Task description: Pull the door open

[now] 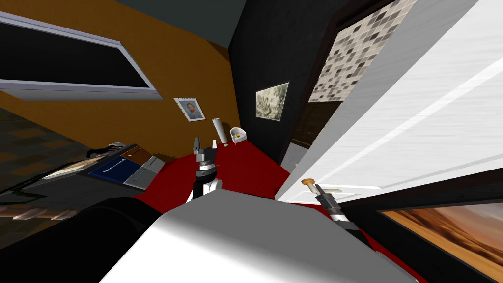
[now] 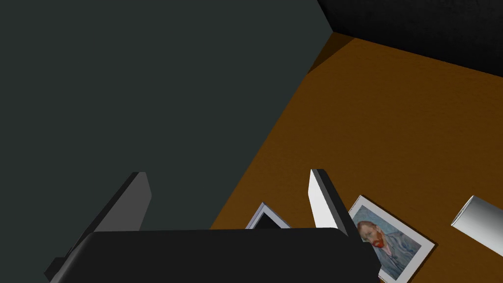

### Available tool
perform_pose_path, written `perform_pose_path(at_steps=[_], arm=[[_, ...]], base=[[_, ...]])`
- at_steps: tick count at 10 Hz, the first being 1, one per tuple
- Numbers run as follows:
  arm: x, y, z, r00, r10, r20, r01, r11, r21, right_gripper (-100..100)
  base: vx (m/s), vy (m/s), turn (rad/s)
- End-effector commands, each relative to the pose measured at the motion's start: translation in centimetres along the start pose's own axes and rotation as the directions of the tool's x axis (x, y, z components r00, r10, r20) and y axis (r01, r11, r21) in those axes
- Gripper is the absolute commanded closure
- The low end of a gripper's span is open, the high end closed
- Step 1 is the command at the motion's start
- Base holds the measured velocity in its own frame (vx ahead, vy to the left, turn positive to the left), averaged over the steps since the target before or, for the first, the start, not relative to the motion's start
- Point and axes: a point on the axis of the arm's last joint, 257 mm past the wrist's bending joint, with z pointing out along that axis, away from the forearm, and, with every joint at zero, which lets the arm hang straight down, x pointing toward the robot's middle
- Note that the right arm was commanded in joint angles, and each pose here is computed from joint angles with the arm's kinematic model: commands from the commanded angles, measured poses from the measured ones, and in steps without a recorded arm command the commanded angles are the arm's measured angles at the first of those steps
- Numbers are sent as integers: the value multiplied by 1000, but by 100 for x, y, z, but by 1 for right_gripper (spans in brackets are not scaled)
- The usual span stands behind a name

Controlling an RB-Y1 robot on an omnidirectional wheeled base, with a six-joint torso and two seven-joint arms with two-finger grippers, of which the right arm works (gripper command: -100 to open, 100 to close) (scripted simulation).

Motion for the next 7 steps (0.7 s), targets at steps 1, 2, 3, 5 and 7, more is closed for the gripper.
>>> perform_pose_path(at_steps=[1, 2, 3, 5, 7], arm=[[108, 4, 61, 1000, 8, -24, -8, 1000, -5, 100], [152, 9, 99, 999, 9, -36, -10, 1000, -7, 100], [198, 14, 138, 999, 11, -49, -12, 1000, -10, 100], [301, 25, 225, 997, 14, -78, -16, 1000, -15, 100], [414, 39, 319, 994, 17, -109, -19, 1000, -20, 100]], base=[[-74, -9, -45], [-75, -18, -54], [-66, -11, -43], [-80, -20, -68], [-97, -28, -65]])
